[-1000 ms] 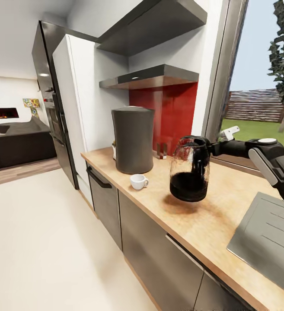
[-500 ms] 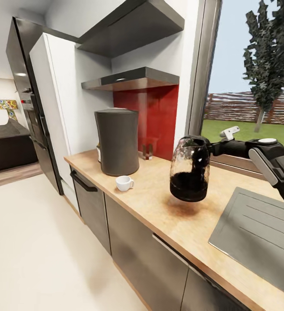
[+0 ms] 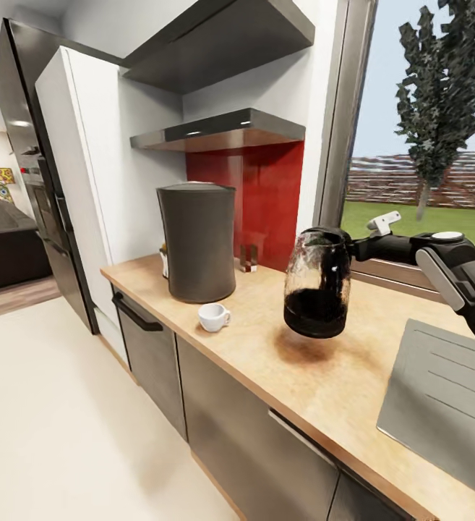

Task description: Set up a coffee station on the kitchen countertop: keep the coffee maker on the countertop, move the bottle of coffee from the kitchen shelf to the counter next to the coffee maker, place a paper coffee filter on top of the coffee maker, put the saucer next to the coffee maker with the coffee cup on the saucer, and place the electric kettle next to the coffee maker.

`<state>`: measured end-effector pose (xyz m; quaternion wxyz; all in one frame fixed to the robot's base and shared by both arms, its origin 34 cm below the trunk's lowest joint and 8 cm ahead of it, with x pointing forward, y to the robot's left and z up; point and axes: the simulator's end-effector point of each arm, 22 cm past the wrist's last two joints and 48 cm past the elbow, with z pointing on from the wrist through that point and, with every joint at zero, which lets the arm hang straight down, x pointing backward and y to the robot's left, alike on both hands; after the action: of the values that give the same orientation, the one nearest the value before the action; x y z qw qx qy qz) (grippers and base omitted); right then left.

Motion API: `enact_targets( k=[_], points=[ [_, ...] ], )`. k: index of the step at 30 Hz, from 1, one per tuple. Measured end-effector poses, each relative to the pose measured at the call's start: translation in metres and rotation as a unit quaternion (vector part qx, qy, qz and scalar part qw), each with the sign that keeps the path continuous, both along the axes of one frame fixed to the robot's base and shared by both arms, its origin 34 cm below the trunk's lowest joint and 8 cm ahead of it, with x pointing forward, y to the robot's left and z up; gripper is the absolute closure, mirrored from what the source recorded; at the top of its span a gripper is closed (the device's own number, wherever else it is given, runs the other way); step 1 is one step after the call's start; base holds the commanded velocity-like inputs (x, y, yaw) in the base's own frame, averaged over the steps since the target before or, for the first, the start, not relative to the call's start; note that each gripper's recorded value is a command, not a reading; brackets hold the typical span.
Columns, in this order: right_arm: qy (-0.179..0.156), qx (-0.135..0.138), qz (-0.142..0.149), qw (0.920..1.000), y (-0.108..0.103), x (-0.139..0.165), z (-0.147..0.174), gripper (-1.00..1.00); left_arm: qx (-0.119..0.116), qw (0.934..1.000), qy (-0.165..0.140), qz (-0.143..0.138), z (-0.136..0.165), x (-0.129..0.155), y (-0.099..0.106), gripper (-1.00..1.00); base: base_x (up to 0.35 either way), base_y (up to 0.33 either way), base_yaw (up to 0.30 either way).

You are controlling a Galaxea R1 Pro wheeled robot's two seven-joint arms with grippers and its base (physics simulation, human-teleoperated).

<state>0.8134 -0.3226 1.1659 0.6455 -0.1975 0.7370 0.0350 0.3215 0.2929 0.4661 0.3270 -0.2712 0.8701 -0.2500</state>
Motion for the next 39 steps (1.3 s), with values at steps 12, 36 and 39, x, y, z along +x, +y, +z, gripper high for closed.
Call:
enact_targets(
  k=[12,36,39],
  points=[
    [0.0,0.0,0.0,1.0,-0.0005,-0.0002,0.0003,1.0,0.0,1.0,0.0,0.0,0.0002,0.0001,0.0,-1.0,0.159,0.167,-0.011],
    [0.0,0.003,-0.002,1.0,-0.0015,0.0001,0.0012,1.0,0.0,1.0,-0.001,0.0,0.0003,0.0002,0.0009,-1.0,0.006,0.007,0.0],
    [0.0,0.004,-0.002,1.0,-0.0014,0.0001,0.0011,1.0,0.001,1.0,0.0,0.0,0.0002,0.0002,0.0011,-1.0,0.002,0.008,0.0]
  ],
)
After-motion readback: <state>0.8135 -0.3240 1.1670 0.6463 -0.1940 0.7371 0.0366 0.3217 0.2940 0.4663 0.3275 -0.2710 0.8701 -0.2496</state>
